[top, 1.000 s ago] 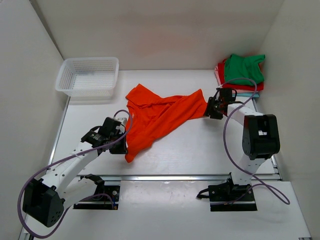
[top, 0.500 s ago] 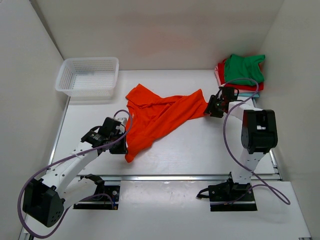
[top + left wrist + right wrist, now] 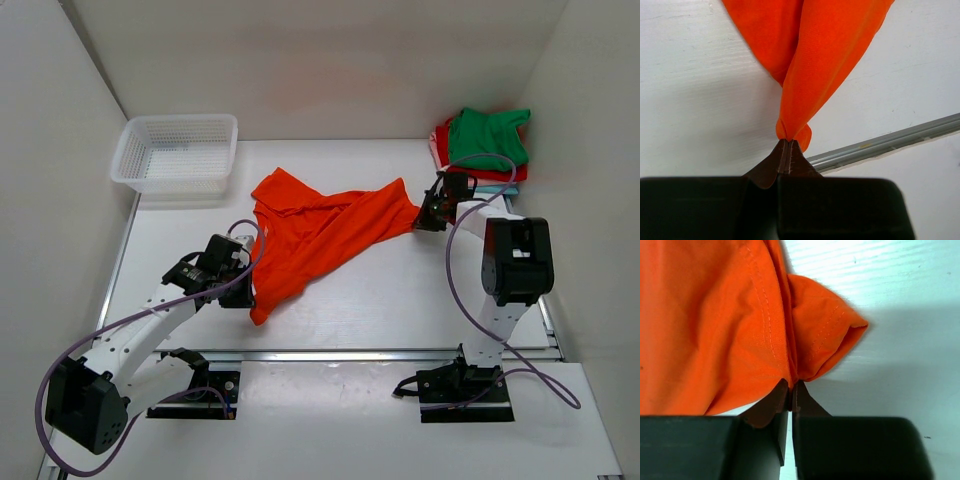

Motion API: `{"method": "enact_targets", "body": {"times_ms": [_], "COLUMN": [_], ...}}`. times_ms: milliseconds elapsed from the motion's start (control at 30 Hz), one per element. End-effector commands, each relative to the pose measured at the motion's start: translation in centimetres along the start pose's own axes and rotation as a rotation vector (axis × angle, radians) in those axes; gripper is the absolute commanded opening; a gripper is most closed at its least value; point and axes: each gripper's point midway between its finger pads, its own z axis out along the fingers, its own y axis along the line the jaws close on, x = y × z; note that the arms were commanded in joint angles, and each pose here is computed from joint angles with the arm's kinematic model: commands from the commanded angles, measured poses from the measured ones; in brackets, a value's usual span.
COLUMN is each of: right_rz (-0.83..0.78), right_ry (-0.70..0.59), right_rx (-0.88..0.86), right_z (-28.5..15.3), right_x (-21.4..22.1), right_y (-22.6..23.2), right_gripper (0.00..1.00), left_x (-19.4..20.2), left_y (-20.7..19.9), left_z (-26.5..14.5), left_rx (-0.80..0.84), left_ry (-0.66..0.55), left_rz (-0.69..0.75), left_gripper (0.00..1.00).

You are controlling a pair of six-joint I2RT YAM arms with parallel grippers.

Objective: Fold and stack the t-shirts
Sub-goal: Flatten out the tshirt

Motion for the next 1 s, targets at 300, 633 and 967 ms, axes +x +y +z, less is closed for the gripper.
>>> {"method": "enact_targets", "body": {"times_ms": [300,633,967], "right_rz": [-0.053,-0.013,0.182], "right_ry": [-0.264,-0.326,-0.186], "right_rx": [-0.145,-0.308,-0.224], "right_z": [-11.0,-17.9,-14.7], "right_x": [-7.5,-7.0,6.2], "right_y": [4.1,6.3,2.7], "right_gripper": [0.05,0.0,0.0], "left_x": [-1.3,-2.2,-2.1], "left_y": [-0.2,-1.0,-1.5], "left_z": [-1.2,-3.2,-3.8], "left_rx": [0.027,0.074,0.107], "left_ry": [-0.066,-0.123,-0.144], "left_rz": [-0.016,-0.029,-0.048], "left_gripper": [0.0,0.0,0.0]}}
